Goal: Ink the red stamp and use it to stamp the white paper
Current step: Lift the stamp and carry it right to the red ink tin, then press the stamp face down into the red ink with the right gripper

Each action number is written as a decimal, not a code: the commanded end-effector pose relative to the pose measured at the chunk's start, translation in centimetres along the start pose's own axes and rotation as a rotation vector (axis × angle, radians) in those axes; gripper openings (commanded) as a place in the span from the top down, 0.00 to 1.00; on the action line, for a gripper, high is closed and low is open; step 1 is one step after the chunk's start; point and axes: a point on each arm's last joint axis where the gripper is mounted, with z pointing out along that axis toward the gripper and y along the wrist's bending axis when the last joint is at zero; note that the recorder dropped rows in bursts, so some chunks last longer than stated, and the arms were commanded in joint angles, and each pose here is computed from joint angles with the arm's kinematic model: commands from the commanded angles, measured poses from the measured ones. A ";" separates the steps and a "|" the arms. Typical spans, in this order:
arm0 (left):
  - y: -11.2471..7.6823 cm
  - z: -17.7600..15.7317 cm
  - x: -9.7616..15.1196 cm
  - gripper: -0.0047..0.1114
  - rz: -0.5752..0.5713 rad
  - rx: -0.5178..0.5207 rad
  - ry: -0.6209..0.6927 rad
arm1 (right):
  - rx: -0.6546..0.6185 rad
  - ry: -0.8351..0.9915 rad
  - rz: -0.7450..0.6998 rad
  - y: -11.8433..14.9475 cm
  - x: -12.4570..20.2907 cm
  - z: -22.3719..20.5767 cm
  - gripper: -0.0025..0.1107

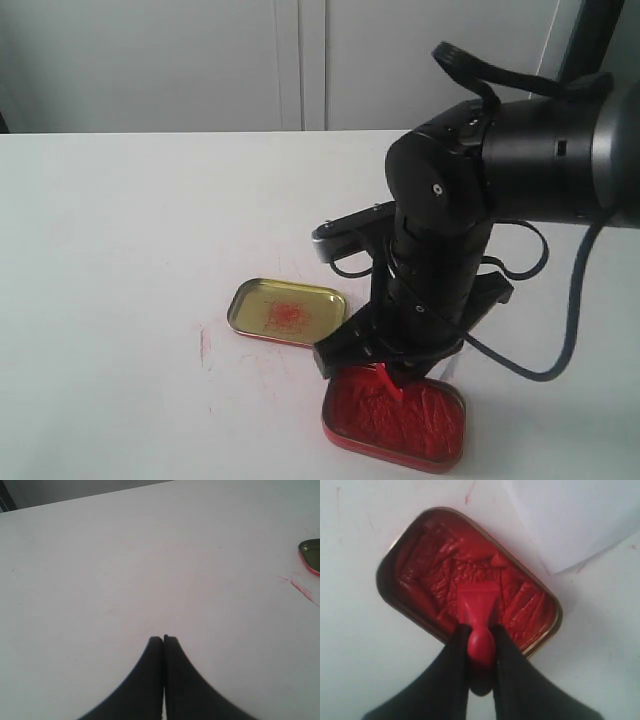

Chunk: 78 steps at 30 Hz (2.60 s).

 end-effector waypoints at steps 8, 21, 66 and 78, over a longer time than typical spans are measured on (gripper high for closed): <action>0.0 0.0 0.1 0.96 -0.001 -0.002 -0.004 | 0.012 -0.025 0.006 -2.5 2.4 1.8 0.98; 0.0 0.0 0.1 0.96 -0.001 -0.002 -0.004 | 0.064 -0.021 -0.008 -2.9 2.1 2.9 0.98; 0.0 0.0 0.1 0.96 -0.001 -0.002 -0.004 | 0.073 0.087 -0.019 -2.9 3.5 8.4 0.98; 0.0 0.0 0.1 0.96 -0.001 -0.002 -0.004 | 0.053 -0.011 -0.013 -2.9 3.3 5.7 0.98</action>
